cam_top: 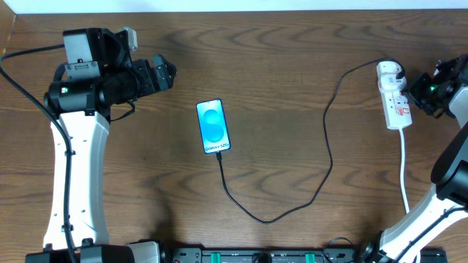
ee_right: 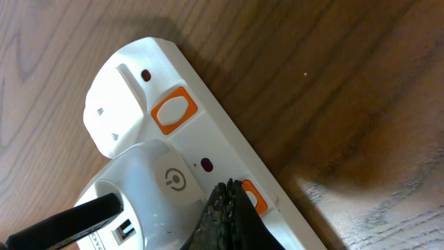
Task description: Plug charger to phone and switch on socket
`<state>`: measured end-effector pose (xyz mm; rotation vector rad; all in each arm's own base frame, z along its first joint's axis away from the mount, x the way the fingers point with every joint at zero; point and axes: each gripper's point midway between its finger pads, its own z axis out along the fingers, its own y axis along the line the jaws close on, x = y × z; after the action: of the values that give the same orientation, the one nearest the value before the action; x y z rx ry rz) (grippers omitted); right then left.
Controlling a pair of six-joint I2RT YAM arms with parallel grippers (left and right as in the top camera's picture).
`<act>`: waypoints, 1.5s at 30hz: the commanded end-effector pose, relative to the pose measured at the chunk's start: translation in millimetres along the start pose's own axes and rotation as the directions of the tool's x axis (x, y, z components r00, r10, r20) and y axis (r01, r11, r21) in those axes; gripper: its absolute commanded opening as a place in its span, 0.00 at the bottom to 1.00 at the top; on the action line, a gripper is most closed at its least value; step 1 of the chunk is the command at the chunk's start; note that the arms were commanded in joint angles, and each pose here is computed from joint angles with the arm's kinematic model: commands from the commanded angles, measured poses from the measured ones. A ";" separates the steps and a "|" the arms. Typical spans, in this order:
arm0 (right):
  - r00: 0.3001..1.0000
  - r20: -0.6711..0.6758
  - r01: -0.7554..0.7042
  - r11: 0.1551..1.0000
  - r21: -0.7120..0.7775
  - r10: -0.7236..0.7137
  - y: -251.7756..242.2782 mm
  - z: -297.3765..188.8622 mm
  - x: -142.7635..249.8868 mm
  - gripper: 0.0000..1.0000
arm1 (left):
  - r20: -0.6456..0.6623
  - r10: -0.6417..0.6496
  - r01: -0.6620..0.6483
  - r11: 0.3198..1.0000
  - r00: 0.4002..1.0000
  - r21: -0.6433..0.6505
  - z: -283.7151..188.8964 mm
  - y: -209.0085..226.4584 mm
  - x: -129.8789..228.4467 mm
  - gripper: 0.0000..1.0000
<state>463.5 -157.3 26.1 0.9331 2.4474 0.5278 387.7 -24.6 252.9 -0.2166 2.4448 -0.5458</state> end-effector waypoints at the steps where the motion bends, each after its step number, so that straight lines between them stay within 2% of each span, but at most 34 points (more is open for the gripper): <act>1: 0.995 -0.099 -0.002 1.000 -0.027 -0.001 17.0 17.7 31.9 0.01 | 0.011 -0.005 0.005 1.000 1.000 -0.012 -3.2 1.7 -1.9 0.98; 11: 0.983 -0.138 -0.117 0.992 0.039 0.121 18.2 21.4 47.8 0.01 | 0.011 -0.005 0.005 1.000 1.000 -0.012 -3.2 1.7 -1.9 0.98; 23: 0.967 -0.151 -0.195 0.979 0.065 0.203 16.4 21.0 53.0 0.01 | 0.011 -0.005 0.005 1.000 1.000 -0.012 -3.2 1.7 -1.9 0.98; 32: 0.975 -0.064 -0.210 0.976 0.066 0.214 6.6 14.0 28.7 0.01 | 0.011 -0.005 0.005 1.000 1.000 -0.012 -3.2 1.7 -1.9 0.98; 36: 0.972 0.012 -0.234 0.972 0.022 0.234 2.5 -17.5 1.6 0.01 | 0.011 -0.005 0.005 1.000 1.000 -0.012 -3.2 1.7 -1.9 0.98; 40: 0.970 0.086 -0.223 0.973 -0.061 0.227 11.3 -68.9 -22.8 0.01 | 0.011 -0.005 0.005 1.000 1.000 -0.012 -3.2 1.7 -1.9 0.98; 45: 0.974 0.186 -0.102 0.986 -0.135 0.127 45.5 -138.0 -33.6 0.01 | 0.011 -0.005 0.005 1.000 1.000 -0.012 -3.2 1.7 -1.9 0.98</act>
<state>434.5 -187.5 113.3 1.2019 2.2260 0.5681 387.7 -24.6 252.9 -0.2166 2.4448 -0.5458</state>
